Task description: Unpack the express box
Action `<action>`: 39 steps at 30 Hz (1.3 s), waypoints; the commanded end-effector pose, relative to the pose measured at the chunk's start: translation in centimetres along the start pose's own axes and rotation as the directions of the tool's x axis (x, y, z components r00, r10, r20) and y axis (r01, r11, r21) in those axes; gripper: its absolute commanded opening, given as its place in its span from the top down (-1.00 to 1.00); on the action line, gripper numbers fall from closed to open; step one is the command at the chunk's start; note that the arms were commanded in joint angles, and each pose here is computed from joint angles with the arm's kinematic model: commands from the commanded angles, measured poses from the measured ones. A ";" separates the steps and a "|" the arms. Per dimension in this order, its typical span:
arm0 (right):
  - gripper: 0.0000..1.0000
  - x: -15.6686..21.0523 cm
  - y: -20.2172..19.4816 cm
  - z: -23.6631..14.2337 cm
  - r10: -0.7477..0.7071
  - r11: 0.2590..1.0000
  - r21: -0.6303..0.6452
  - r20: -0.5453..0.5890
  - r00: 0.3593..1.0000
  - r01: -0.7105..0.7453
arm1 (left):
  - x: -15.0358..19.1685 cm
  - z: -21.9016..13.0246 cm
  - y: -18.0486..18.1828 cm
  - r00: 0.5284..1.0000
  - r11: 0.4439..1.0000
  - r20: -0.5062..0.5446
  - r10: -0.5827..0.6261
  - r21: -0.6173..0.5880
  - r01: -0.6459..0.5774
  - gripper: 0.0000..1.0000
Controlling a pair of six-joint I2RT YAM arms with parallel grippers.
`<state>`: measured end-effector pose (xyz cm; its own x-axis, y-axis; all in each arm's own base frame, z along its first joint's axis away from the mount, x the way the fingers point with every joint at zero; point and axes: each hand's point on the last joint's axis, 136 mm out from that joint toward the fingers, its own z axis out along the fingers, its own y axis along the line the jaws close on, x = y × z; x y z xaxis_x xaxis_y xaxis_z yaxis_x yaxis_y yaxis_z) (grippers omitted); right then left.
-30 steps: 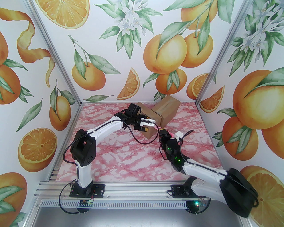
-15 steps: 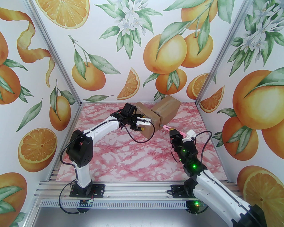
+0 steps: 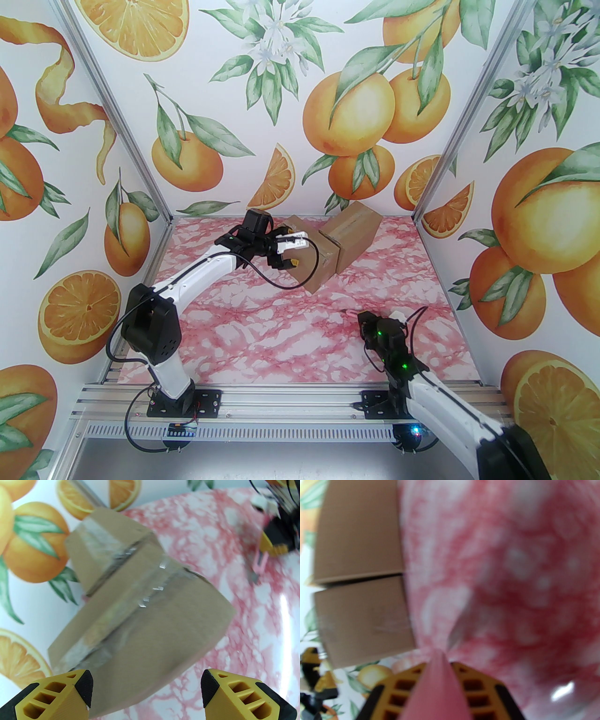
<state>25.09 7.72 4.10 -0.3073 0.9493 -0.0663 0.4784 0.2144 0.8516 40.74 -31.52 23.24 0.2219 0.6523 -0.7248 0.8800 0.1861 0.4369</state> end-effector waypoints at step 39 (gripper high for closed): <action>-0.99 1.7 4.3 4.7 0.022 0.999 -0.045 -0.145 0.989 -0.028 | 1.9 -1.2 10.1 0.746 0.709 0.008 -0.665 -0.308 0.635 -0.64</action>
<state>31.72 12.05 7.88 -0.4072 0.9036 0.1331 0.2900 -0.0102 0.9570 48.51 -28.98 26.47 -0.2901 0.4628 -0.8376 0.7188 0.6832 0.1285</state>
